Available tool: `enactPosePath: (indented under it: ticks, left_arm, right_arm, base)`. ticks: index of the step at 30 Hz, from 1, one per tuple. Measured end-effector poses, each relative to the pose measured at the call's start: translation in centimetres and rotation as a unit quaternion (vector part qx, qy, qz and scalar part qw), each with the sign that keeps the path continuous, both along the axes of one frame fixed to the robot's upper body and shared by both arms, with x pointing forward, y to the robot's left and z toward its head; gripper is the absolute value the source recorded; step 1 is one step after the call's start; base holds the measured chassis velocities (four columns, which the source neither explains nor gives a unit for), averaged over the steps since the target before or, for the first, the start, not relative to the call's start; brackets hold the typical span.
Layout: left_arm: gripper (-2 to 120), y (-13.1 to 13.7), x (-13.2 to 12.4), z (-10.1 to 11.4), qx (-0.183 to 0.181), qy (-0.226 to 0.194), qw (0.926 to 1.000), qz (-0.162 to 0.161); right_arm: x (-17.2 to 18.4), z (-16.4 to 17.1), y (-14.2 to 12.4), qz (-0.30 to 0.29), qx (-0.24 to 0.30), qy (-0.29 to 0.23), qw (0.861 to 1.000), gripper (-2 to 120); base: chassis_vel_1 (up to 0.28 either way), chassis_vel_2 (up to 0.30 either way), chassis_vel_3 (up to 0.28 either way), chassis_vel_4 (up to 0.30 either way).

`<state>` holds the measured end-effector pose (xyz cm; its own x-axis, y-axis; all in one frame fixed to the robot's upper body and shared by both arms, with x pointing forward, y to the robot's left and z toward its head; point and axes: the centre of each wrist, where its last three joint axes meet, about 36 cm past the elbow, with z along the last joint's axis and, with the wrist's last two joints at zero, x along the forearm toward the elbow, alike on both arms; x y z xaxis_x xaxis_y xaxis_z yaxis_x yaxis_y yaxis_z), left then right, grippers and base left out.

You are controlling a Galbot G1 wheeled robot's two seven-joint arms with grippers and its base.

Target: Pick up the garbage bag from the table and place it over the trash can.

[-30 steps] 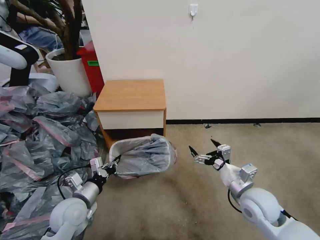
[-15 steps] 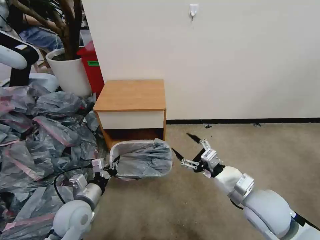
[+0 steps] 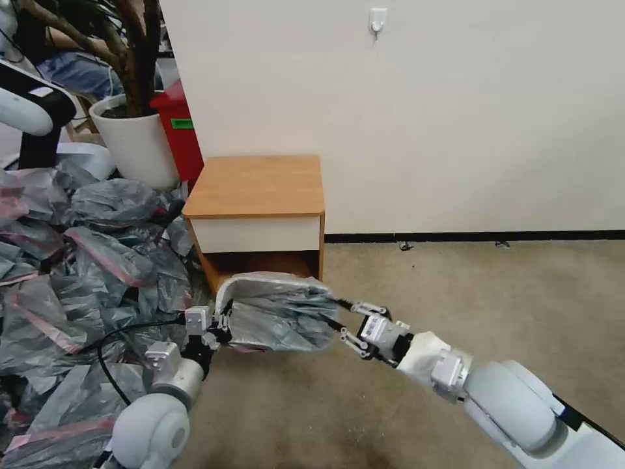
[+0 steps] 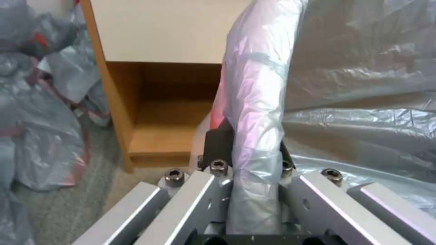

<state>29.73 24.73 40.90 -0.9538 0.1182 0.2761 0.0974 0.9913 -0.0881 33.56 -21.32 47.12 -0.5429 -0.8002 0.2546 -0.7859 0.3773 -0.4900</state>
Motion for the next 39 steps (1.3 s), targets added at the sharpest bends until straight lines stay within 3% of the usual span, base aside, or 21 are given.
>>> enactPosePath:
  ticks: [2, 12, 24, 39]
  left_arm:
    - [3, -0.7, -0.4, 0.1, 0.015, -0.004, 0.9999, 0.002]
    - [3, -2.6, -1.6, -0.6, 0.053, -0.007, 0.9986, 0.002]
    - [3, -4.6, -1.9, -1.5, 0.05, 0.001, 0.9987, -0.001]
    - [3, -4.9, -1.7, -1.7, 0.051, 0.0, 0.9987, -0.003]
  right_arm:
    - [0.7, -0.7, 0.7, 0.005, -0.02, 0.007, 1.0, 0]
    - [2.4, -1.3, 2.9, 0.008, -0.082, 0.047, 0.995, 0]
    - [4.1, -3.2, 5.1, -0.003, -0.144, 0.054, 0.988, 0]
    - [6.7, -5.4, 7.2, -0.004, -0.193, 0.076, 0.978, 0]
  base:
    - [0.0, 0.0, 0.0, 0.0]
    - [0.0, 0.0, 0.0, 0.0]
    - [0.0, 0.0, 0.0, 0.0]
    - [0.0, 0.0, 0.0, 0.0]
